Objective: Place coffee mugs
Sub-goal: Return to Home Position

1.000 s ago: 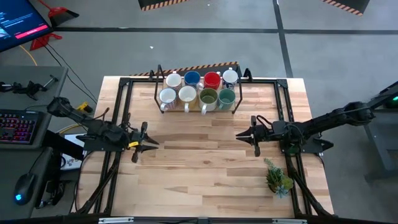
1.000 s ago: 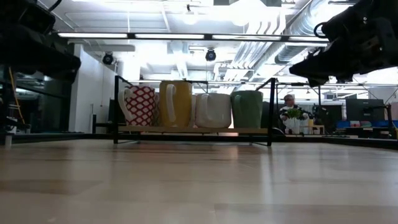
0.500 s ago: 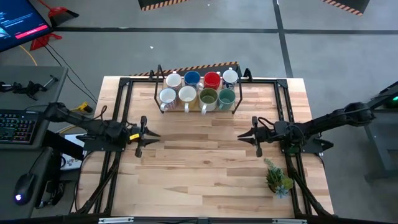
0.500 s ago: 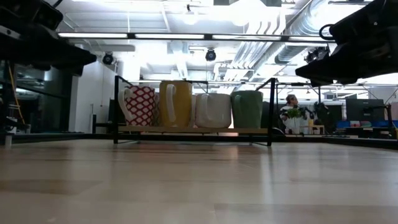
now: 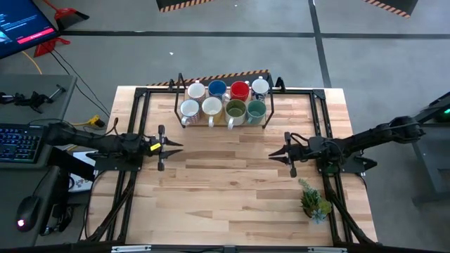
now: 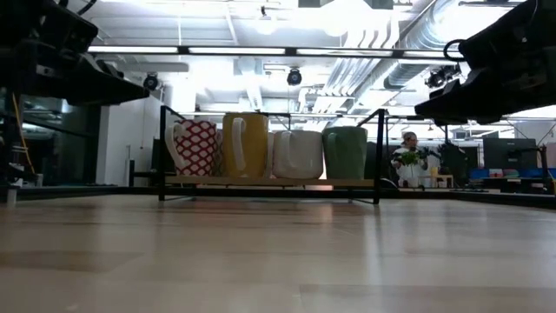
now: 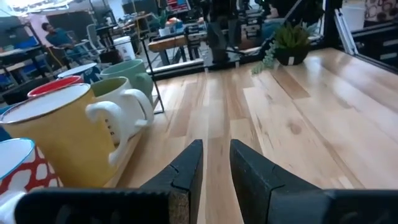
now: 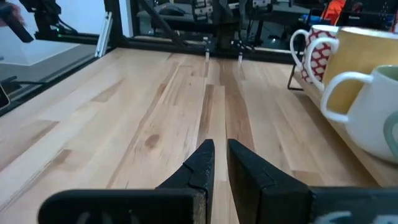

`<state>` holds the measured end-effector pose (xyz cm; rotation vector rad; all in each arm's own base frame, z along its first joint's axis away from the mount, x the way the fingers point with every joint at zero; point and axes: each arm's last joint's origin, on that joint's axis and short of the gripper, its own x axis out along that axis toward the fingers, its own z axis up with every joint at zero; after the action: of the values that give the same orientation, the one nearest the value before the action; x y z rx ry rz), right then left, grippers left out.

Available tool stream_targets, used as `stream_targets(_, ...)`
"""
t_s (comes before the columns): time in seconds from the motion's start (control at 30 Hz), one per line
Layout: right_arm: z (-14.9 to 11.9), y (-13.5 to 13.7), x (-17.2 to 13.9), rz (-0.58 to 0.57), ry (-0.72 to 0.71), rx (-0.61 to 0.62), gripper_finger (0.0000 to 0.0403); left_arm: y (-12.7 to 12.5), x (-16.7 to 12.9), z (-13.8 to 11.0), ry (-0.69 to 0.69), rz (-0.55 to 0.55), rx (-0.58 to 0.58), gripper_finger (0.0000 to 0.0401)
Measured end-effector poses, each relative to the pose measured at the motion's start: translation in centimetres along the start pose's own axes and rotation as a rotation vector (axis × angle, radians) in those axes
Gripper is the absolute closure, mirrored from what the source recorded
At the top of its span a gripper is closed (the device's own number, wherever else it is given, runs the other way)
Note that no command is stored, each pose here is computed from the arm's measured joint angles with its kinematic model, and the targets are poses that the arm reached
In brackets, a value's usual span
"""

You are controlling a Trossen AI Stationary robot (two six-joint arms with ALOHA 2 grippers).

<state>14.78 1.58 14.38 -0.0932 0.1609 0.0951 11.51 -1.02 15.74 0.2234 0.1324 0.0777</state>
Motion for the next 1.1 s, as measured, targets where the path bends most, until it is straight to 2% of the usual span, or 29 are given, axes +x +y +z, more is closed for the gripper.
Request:
stream_targets(0.43,-0.6,0.0,-0.1,0.006,0.069,0.001,0.0368,0.0,0.0,0.0,0.001,0.003,-0.013,0.0331)
stream_targets(0.8,0.5,-0.1,-2.9,-0.002,-0.011,0.004,0.0368,0.0,0.0,0.0,0.001,0.003,-0.013,0.0331)
stream_targets(0.9,-0.1,-0.3,-3.8,-0.016,0.035,0.007,0.0368,0.0,0.0,0.0,0.001,0.003,-0.013,0.0331)
stream_targets(1.1,0.9,-1.2,-4.9,-0.086,-0.092,0.017,0.0368,0.0,0.0,0.0,0.001,0.003,-0.013,0.0331)
